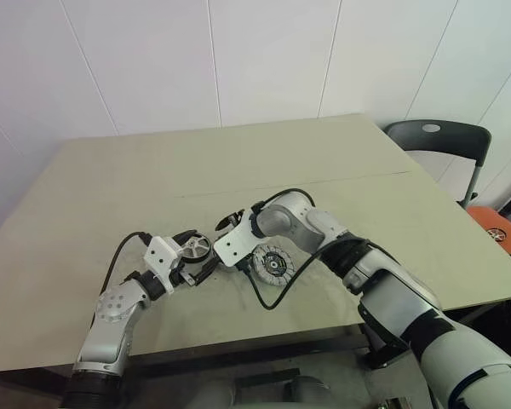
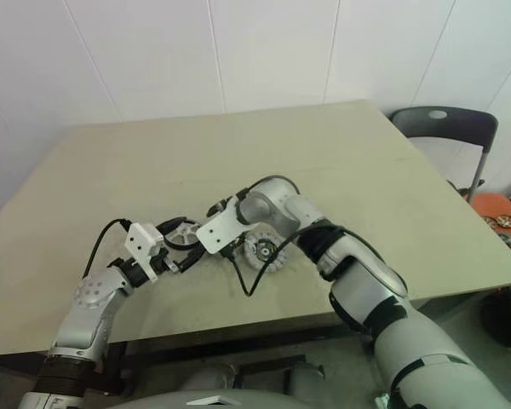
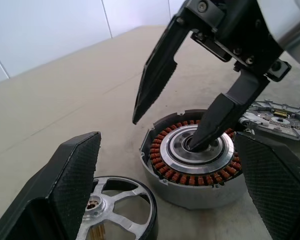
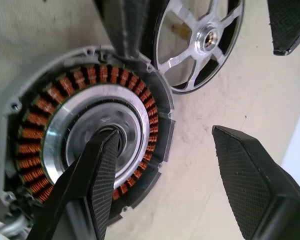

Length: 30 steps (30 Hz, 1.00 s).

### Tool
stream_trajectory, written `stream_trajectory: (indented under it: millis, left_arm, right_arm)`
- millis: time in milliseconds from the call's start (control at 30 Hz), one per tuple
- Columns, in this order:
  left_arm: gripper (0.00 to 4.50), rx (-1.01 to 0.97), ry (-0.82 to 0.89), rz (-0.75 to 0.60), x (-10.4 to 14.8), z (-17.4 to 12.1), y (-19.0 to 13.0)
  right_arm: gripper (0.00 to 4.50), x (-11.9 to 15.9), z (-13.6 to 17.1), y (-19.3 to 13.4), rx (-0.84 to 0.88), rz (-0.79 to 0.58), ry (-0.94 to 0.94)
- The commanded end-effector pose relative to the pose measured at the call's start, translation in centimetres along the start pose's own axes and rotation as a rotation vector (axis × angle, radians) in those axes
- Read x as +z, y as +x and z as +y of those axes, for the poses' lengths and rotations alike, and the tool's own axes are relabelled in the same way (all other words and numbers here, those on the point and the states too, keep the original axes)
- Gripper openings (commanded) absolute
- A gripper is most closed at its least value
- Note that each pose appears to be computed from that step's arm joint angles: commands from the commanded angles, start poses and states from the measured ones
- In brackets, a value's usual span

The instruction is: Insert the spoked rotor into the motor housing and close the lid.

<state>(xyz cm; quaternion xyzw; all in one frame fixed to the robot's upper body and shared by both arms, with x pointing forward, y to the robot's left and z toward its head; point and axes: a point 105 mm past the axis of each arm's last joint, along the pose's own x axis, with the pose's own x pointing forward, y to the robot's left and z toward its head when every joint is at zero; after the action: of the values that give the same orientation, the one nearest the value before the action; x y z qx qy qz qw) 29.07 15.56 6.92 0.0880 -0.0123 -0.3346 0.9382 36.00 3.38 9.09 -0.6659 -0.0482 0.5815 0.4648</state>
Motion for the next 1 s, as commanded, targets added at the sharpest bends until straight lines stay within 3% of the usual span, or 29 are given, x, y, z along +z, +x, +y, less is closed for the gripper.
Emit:
stream_trajectory:
  millis: [33, 267, 500, 1000]
  left_arm:
    - [4.50, 0.007, 0.041, -0.040, 1.2, 0.2, 0.1]
    - [4.50, 0.002, 0.041, -0.043, 1.3, 0.1, 0.3]
    - [4.50, -0.004, 0.040, -0.045, 1.4, 0.1, 0.4]
    - [4.50, 0.008, 0.039, -0.047, 1.3, 0.0, 0.3]
  right_arm:
    - [3.13, 0.2, -0.5, 0.1, 0.015, 0.011, -0.085]
    - [3.13, 0.7, 1.0, 0.1, 0.117, 0.005, -0.246]
    - [3.13, 0.7, 0.1, -0.1, 0.104, 0.019, -0.324]
    - [3.13, 1.4, 3.4, 1.9, 0.021, -0.065, -0.195]
